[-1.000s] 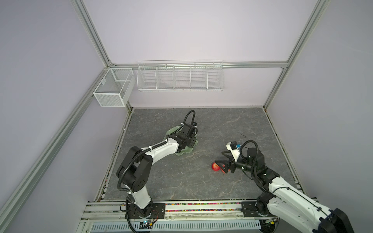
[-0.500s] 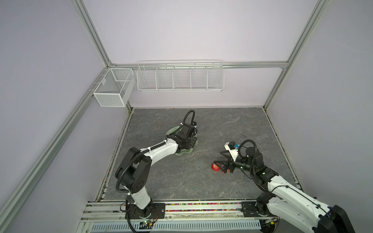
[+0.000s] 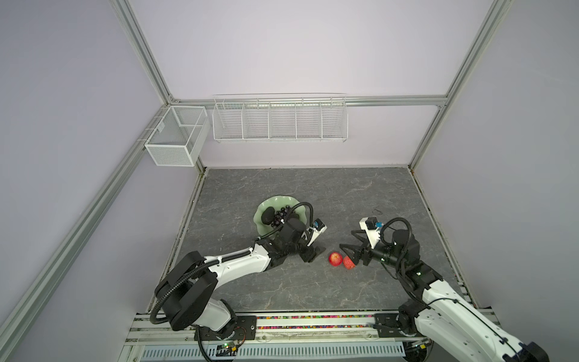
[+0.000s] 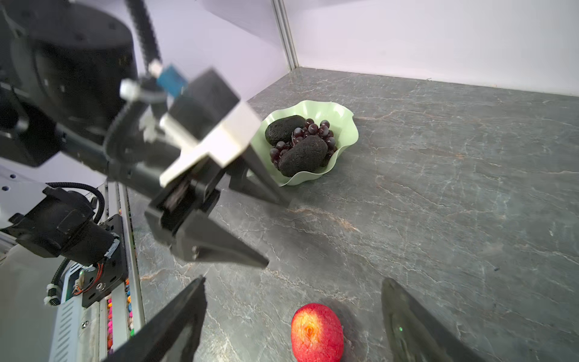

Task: Place and organize the fake fruits in the fruit bowl
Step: 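Move the left gripper from the bowl to the nearer red apple, then close the left gripper on the red apple and lift it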

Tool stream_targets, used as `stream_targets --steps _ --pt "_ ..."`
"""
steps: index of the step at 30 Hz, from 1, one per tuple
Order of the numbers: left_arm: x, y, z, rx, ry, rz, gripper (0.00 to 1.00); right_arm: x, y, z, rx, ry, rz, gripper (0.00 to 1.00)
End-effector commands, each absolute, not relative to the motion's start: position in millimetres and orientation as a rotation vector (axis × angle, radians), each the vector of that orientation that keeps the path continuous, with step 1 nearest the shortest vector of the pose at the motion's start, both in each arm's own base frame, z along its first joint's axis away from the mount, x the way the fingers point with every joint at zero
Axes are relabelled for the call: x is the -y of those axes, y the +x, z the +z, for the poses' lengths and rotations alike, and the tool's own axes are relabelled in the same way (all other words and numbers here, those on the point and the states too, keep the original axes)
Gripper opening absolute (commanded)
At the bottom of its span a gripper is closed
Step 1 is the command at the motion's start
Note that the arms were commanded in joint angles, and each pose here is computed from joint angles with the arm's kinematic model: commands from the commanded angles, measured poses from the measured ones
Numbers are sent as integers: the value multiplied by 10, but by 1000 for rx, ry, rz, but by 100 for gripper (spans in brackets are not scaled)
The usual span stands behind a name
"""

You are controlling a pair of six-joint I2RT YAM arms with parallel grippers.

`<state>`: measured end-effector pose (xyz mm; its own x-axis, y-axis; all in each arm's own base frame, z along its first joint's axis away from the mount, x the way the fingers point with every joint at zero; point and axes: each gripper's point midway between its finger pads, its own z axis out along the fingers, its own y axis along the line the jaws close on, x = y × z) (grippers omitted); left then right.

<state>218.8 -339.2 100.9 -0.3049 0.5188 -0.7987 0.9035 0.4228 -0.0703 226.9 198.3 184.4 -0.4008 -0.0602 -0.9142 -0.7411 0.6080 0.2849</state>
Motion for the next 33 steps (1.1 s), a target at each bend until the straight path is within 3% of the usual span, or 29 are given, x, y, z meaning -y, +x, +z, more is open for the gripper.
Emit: stream_targets --steps 1,12,33 --pt "3590 2022 1128 -1809 1269 -797 67 -1984 2255 1761 -1880 -640 888 88" --pt "3775 1762 872 -1765 1405 -868 68 -1971 2269 1751 -1882 -633 884 89" --pt "4175 2040 549 -1781 1354 -844 69 -1983 2165 1793 -1867 -667 921 89"
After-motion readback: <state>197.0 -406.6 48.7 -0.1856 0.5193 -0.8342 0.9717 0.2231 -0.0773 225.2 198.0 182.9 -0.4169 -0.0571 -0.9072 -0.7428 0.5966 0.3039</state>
